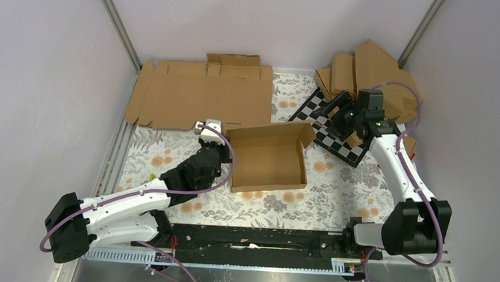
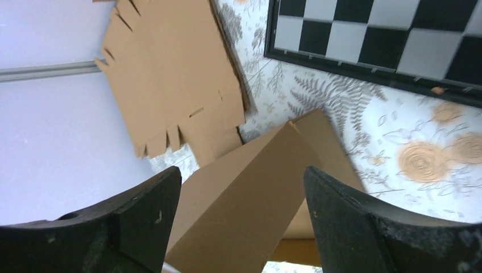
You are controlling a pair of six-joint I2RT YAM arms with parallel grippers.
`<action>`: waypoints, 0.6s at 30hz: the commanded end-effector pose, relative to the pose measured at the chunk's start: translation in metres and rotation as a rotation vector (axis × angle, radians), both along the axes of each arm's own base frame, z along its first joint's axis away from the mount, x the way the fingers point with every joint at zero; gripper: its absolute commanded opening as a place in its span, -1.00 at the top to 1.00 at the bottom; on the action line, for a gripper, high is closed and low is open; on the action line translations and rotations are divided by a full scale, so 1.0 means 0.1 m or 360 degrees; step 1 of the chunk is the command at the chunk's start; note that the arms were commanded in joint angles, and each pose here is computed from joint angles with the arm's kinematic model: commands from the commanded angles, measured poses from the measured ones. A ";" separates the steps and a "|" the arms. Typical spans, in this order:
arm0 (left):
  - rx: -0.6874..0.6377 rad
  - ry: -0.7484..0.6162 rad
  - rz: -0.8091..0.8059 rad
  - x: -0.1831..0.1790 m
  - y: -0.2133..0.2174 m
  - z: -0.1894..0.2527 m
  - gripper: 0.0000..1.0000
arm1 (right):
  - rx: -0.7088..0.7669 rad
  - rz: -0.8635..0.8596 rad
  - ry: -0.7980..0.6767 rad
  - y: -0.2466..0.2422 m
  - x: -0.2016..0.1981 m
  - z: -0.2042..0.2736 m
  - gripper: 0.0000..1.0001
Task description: Fold the paper box
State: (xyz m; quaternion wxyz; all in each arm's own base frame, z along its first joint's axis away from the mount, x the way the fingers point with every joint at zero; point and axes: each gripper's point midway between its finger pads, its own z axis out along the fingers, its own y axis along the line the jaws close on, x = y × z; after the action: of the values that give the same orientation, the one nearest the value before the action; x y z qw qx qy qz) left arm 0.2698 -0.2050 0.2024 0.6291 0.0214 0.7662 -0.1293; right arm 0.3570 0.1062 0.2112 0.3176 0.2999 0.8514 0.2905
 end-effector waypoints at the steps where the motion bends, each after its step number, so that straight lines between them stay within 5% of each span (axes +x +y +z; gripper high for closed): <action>1: 0.0047 0.0025 -0.0037 -0.01 -0.06 0.00 1.00 | 0.0378 0.0070 0.0021 0.31 0.04 -0.04 -0.71; 6: 0.0024 0.0022 -0.0071 0.00 -0.13 0.06 1.00 | 0.0630 0.0108 0.0134 0.55 -0.09 -0.23 -0.69; 18: 0.0036 0.0014 -0.0140 0.04 -0.28 0.14 1.00 | 0.0700 0.0050 0.0244 0.93 -0.25 -0.27 -0.60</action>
State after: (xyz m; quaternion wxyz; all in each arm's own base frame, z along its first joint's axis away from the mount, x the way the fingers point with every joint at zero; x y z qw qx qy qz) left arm 0.2792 -0.2039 0.2050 0.6258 0.0292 0.7735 -0.0959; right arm 0.3354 0.1771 0.1591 0.1870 0.3724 0.8157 0.4012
